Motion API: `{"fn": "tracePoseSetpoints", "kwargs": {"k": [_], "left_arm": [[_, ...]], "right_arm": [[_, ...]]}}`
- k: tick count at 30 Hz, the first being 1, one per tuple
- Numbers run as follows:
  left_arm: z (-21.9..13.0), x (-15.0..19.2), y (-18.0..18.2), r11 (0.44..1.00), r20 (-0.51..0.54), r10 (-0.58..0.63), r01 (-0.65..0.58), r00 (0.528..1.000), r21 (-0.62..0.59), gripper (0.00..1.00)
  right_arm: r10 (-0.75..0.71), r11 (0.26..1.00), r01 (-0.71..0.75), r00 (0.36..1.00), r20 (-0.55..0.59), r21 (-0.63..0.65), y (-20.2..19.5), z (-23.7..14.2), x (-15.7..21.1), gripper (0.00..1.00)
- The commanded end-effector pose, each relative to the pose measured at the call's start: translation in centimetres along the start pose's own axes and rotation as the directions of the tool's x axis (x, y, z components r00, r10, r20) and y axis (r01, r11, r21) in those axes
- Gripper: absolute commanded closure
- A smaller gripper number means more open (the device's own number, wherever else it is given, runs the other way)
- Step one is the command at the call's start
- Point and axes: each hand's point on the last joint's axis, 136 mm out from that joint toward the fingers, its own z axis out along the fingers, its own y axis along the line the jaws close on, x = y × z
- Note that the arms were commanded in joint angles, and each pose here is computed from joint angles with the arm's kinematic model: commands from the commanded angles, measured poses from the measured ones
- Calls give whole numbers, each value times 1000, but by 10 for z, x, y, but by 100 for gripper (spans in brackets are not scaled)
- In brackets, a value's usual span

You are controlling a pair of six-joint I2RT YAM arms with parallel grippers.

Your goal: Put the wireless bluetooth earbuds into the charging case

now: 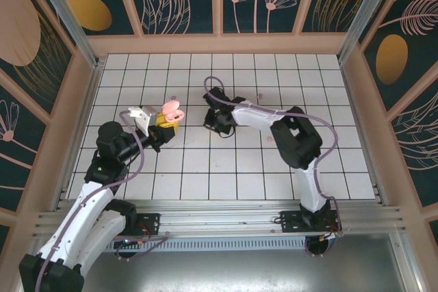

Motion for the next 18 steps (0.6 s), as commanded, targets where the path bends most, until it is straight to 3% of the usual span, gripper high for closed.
{"fn": "tracePoseSetpoints", "kwargs": {"k": [1, 7, 13, 18], "left_arm": [[4, -10, -9, 995, 50, 53, -57, 997, 78, 84], [17, 3, -1, 996, 27, 31, -33, 999, 85, 85], [30, 5, 1, 993, 67, -24, 16, 997, 118, 88], [53, 23, -12, 982, 21, 59, -62, 998, 178, 88]], "right_arm": [[-31, 1000, 31, 997, 67, 4, -16, -34, -13, 91], [-63, 998, 63, 990, 123, 1, -34, -75, -24, 91], [-131, 991, 135, 979, 159, -16, -34, -116, -27, 91], [-133, 987, 147, 973, 187, -62, -36, -144, -28, 91]]}}
